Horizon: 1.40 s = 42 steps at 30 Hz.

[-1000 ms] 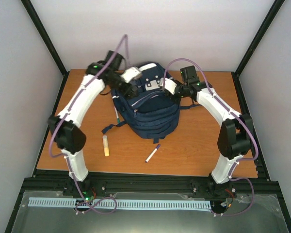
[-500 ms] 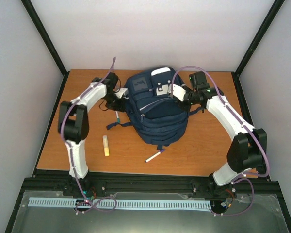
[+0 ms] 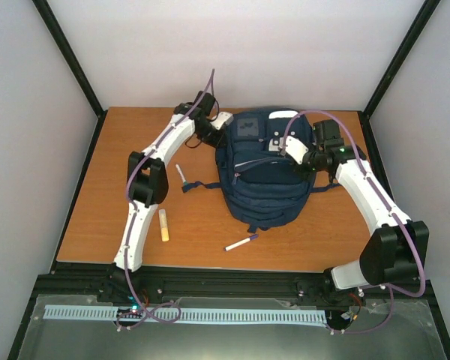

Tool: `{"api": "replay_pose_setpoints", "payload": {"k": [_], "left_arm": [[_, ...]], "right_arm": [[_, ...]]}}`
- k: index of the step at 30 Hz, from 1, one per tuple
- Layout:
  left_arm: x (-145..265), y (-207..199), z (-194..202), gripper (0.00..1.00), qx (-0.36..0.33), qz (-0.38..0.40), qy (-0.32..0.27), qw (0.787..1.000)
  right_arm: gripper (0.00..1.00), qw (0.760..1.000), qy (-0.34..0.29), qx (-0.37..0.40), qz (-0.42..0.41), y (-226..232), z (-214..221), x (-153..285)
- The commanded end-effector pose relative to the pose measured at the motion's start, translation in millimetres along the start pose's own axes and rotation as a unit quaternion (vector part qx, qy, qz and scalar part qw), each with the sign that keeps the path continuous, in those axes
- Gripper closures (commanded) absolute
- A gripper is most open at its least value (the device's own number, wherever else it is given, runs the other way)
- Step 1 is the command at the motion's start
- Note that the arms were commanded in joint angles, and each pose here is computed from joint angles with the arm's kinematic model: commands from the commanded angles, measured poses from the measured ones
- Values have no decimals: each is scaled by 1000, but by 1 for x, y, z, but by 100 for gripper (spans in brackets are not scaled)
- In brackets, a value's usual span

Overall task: Pack the student bag
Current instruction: Adjust the student bag at the center of the board, then pick up the stationery from the center of the board.

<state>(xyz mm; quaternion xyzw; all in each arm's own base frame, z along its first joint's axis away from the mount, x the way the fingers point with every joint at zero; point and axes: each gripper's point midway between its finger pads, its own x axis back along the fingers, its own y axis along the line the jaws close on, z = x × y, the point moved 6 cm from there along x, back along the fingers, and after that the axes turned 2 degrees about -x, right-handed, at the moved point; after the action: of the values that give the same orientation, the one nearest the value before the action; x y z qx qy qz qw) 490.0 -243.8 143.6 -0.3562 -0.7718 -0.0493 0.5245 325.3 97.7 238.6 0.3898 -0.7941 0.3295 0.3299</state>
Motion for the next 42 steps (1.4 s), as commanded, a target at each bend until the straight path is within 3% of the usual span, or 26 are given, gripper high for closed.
{"api": "replay_pose_setpoints", "payload": {"k": [1,3,6,12,16,23,32,42], "left_arm": [[67,-10,-41,77,-74,-49,-81,993],[104,-17,-45,61,-78,-60,-104,990],[152,-39,-34,48,-85,-60,-121,987],[197,-98,46,46,-82,2,-86,993],[160,-123,135,47,-130,44,12,990],[136,-163,213,46,-234,95,62,966],[76,-188,250,46,-242,94,149,954],[9,-213,247,44,-261,-24,144,954]], "right_arm": [[97,997,-21,-62,27,-12,0,11],[97,995,-32,-86,30,-16,-2,11],[97,992,-49,-112,37,-23,-5,11],[97,989,-67,-124,33,-29,-13,13],[97,987,-79,-135,25,-31,-16,9],[97,985,-86,-148,9,-30,-18,5],[97,981,-97,-169,0,-29,-20,4],[97,979,-100,-175,10,-31,-21,8]]}}
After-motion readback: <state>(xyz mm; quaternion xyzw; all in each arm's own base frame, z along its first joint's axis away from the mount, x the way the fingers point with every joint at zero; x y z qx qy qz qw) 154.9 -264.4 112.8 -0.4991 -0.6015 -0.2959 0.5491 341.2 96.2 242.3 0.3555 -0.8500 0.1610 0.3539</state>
